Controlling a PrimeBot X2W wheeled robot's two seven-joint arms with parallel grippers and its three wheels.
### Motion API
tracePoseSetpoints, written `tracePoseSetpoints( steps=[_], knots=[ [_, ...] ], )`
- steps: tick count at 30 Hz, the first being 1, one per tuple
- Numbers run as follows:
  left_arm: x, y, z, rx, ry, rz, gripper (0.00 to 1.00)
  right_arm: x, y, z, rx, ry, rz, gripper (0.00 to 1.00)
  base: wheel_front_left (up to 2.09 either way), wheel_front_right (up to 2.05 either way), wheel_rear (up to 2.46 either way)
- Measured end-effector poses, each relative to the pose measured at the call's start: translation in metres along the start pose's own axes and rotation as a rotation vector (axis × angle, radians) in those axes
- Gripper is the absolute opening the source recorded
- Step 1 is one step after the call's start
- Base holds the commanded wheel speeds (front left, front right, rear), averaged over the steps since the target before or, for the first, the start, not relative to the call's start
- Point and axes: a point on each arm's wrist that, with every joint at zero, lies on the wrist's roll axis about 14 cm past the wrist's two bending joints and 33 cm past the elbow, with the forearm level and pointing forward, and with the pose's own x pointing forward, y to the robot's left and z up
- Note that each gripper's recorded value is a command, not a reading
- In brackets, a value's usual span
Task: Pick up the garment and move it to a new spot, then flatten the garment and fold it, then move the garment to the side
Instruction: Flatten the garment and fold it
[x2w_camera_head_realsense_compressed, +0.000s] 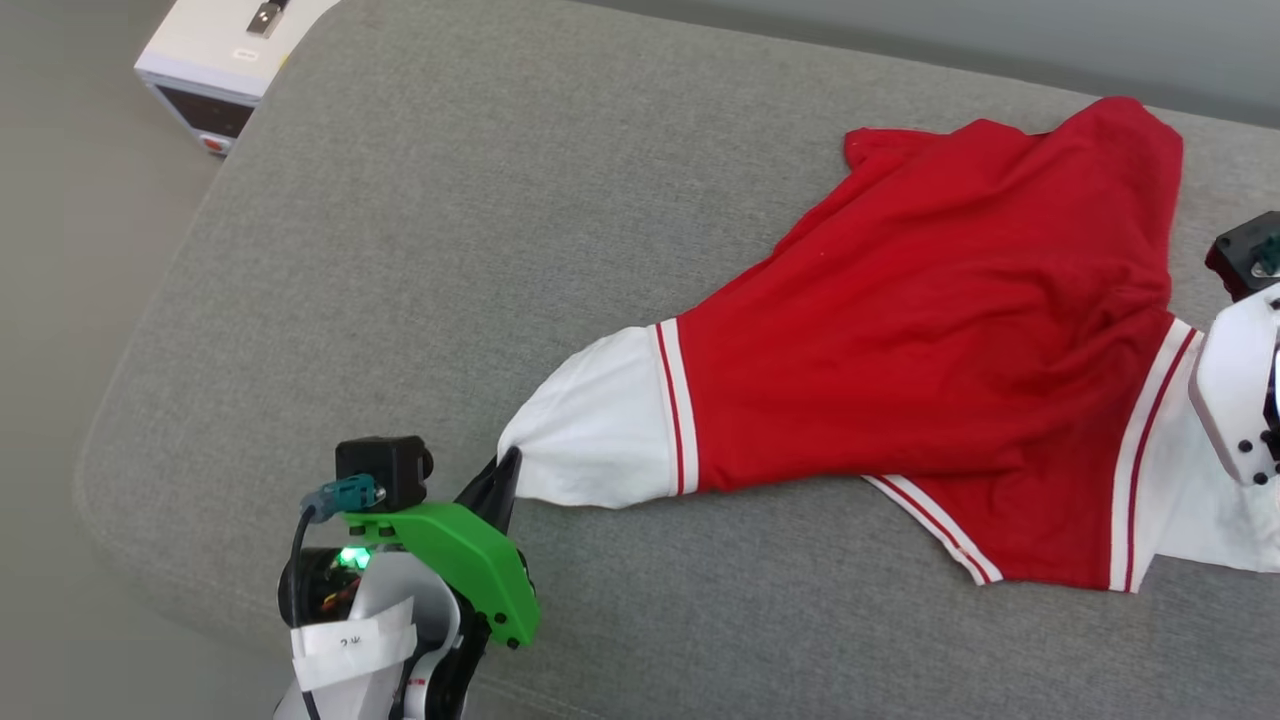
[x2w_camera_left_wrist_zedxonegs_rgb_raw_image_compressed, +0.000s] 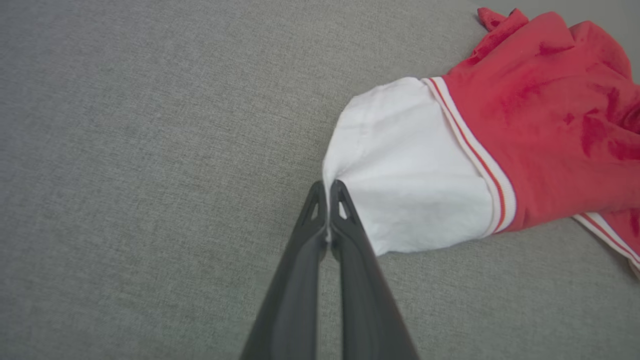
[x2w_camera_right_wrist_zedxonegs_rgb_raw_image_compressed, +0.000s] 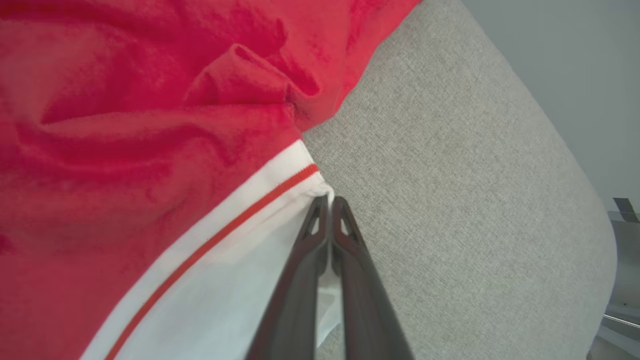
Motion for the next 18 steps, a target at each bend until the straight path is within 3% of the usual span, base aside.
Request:
tracePoseSetpoints(
  steps=[3,4,5,6,13,15,16,18],
  knots=[
    [0.001,0.003,-0.001,-0.005,0.0,0.012,0.0,0.015,0.003,-0.002,-0.026,0.031,0.015,0.0,0.0,0.0,0.0],
    [0.0,0.004,-0.002,-0.008,0.001,0.017,0.0,0.021,0.004,-0.002,-0.031,0.034,0.019,0.38,0.0,0.0,0.0],
    [0.0,0.006,-0.003,-0.01,0.003,0.021,0.0,0.025,0.004,-0.003,-0.033,0.037,0.02,0.86,0.0,0.0,0.0],
    [0.0,0.006,-0.003,-0.011,0.002,0.024,0.0,0.029,0.005,-0.003,-0.029,0.033,0.022,1.0,0.0,0.0,0.0],
    [0.0,0.004,0.003,-0.009,-0.024,0.01,0.0,0.032,0.012,0.013,0.105,-0.098,0.051,1.0,0.0,0.0,0.0],
    [0.0,0.001,0.005,-0.006,-0.031,-0.001,0.0,0.025,0.009,0.023,0.163,-0.17,0.049,1.0,0.0,0.0,0.0],
    [0.0,-0.004,0.01,-0.002,-0.043,-0.023,0.0,0.009,-0.001,0.035,0.256,-0.267,0.035,1.0,0.0,0.0,0.0],
    [0.001,-0.008,0.014,0.006,-0.052,-0.037,0.0,-0.001,-0.008,0.035,0.285,-0.299,0.019,1.0,0.0,0.0,0.0]
  ],
)
